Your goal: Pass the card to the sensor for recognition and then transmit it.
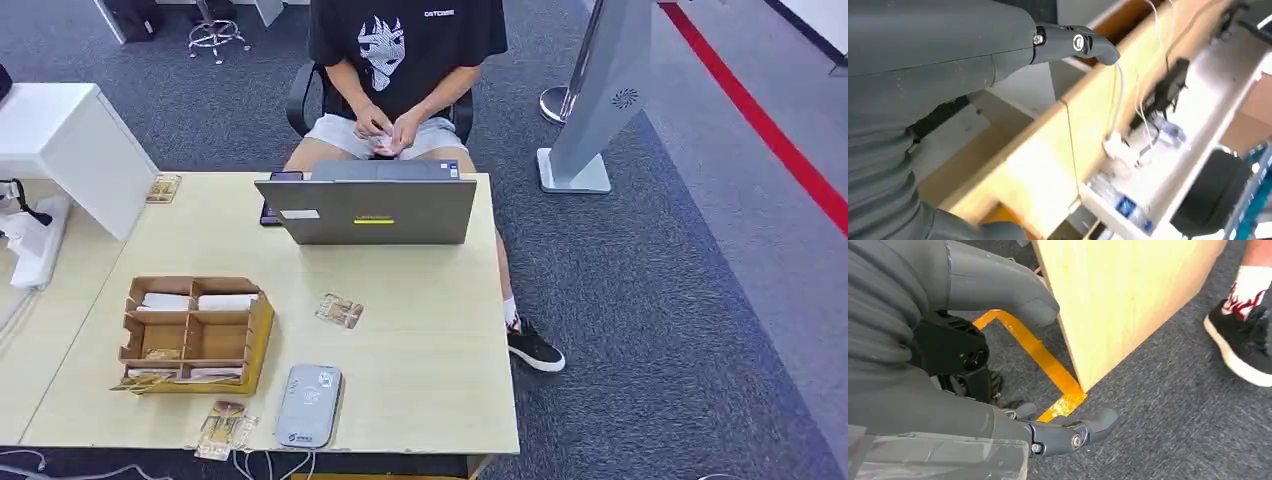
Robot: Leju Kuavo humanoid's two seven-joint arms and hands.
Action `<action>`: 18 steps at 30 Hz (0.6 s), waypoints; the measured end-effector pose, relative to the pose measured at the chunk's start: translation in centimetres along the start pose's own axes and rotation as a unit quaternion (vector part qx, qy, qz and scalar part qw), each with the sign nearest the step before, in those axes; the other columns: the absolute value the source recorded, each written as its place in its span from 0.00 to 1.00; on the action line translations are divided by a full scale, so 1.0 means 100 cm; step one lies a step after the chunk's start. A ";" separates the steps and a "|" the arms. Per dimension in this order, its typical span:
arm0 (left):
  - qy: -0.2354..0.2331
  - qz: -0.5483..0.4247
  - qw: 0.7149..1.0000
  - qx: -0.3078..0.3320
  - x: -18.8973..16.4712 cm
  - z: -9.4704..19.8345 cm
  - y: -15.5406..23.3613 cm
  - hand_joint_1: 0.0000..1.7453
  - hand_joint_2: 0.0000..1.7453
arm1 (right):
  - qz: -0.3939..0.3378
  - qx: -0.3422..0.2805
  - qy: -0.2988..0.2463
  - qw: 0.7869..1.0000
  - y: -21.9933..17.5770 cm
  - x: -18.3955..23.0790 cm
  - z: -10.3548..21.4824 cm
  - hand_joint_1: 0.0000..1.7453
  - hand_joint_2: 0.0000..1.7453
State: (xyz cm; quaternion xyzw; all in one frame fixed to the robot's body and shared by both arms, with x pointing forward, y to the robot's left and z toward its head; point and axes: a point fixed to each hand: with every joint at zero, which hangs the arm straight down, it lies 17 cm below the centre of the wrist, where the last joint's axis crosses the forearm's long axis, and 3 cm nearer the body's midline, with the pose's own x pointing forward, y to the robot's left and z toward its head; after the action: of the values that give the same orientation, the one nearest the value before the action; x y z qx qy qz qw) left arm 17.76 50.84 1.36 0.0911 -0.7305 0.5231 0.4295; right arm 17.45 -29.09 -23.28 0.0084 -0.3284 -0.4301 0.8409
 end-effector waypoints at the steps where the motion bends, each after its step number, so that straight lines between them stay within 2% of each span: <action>1: -0.008 -0.006 1.000 -0.016 0.004 0.001 -0.009 0.00 1.00 | -0.002 0.000 -0.002 1.000 0.000 0.001 0.000 0.00 1.00; 3: -0.035 -0.021 0.998 -0.054 0.019 -0.002 -0.031 0.00 1.00 | -0.006 0.001 -0.006 1.000 0.001 0.002 0.000 0.00 1.00; 6: -0.080 -0.085 0.982 -0.151 0.055 -0.006 -0.092 0.00 1.00 | -0.025 0.008 -0.009 1.000 0.003 0.004 0.001 0.00 1.00; 8: -0.110 -0.153 0.956 -0.225 0.069 -0.003 -0.150 0.00 1.00 | -0.038 0.016 -0.014 0.999 0.006 0.006 0.002 0.00 1.00; 11: -0.174 -0.210 0.917 -0.291 0.093 0.008 -0.221 0.00 1.00 | -0.045 0.021 -0.016 0.999 0.007 0.009 0.002 0.00 1.00; 13: -0.221 -0.266 0.881 -0.323 0.104 0.018 -0.260 0.00 1.00 | -0.044 0.027 -0.014 0.999 0.009 0.007 0.003 0.00 1.00; 15: -0.258 -0.332 0.839 -0.346 0.098 0.022 -0.295 0.00 1.00 | -0.036 0.039 -0.008 0.999 0.014 0.005 0.003 0.00 1.00; 18: -0.254 -0.450 0.771 -0.372 0.059 0.011 -0.346 0.00 1.00 | -0.021 0.059 0.001 0.998 0.026 0.005 0.002 0.00 1.00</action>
State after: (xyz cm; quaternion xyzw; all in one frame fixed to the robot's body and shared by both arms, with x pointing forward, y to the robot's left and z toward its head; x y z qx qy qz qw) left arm 33.70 36.70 29.29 0.3719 -0.8262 -0.0847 0.4146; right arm 19.38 -27.71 -22.08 0.0651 -0.3522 -0.4279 0.8298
